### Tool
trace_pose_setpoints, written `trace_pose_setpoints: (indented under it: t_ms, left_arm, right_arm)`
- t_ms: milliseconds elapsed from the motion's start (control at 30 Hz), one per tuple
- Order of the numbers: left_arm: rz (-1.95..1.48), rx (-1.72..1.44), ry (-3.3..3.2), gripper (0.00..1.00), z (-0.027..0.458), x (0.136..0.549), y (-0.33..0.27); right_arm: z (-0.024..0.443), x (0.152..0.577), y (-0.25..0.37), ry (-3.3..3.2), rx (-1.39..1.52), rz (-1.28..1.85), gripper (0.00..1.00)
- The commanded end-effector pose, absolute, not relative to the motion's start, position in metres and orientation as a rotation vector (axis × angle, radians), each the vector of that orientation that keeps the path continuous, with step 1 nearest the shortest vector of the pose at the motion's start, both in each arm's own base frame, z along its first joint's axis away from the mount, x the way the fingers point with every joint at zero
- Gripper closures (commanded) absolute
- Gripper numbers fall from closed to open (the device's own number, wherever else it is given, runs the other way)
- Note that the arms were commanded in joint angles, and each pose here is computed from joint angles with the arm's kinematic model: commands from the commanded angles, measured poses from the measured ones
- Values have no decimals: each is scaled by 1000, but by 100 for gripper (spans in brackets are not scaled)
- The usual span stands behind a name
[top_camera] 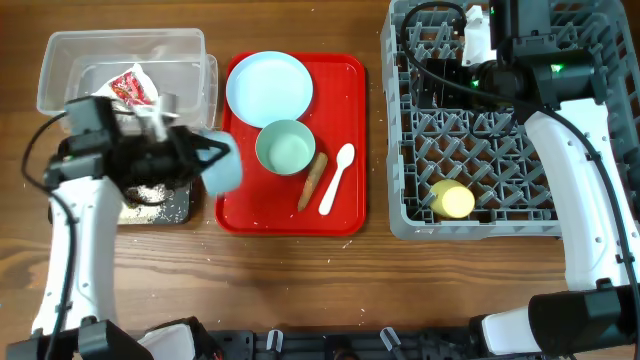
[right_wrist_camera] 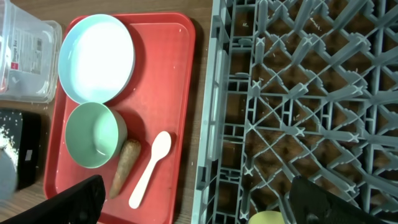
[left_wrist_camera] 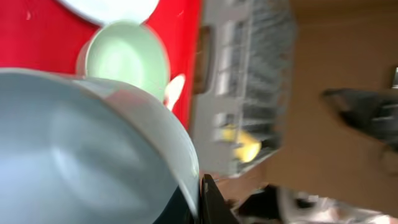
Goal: Sort waste into correct bins and load items into the dishwasher rack
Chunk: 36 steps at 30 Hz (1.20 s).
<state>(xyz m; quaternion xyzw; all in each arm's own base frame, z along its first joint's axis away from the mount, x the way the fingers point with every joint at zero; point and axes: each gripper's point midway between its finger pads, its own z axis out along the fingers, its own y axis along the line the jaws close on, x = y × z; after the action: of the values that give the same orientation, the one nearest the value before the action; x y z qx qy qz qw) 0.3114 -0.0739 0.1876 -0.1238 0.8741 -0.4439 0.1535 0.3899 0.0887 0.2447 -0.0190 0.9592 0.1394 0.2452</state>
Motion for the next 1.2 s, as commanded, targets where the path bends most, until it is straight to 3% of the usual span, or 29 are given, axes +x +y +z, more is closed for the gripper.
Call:
trace_pose_setpoints:
  t_ms: [0,267,700,800,867,967,1167]
  left_arm:
    - [-876,-300,2686,96,160,308,-86]
    - [-317,-56,2847,96,119,283,-97]
    - [-344,133,2824,94,65,277,-139]
    - [-341,103,2848,78,59,276,-139]
    - [-347,97,2846,58,59,276,-139]
    - [-357,78,2832,44,62,280,-141]
    - [-401,76,2755,40,87,301,-151]
  right_arm:
    - [243,391,86,2621,-70,357,3]
    - [243,390,86,2626,-70,356,3]
    - [243,390,86,2625,-70,356,4]
    - [243,390,86,2625,-71,356,3]
    - [243,390,86,2623,-72,356,1]
    - [244,389,96,2620,-97,403,1]
    - [249,378,152,2600,-213,503,4]
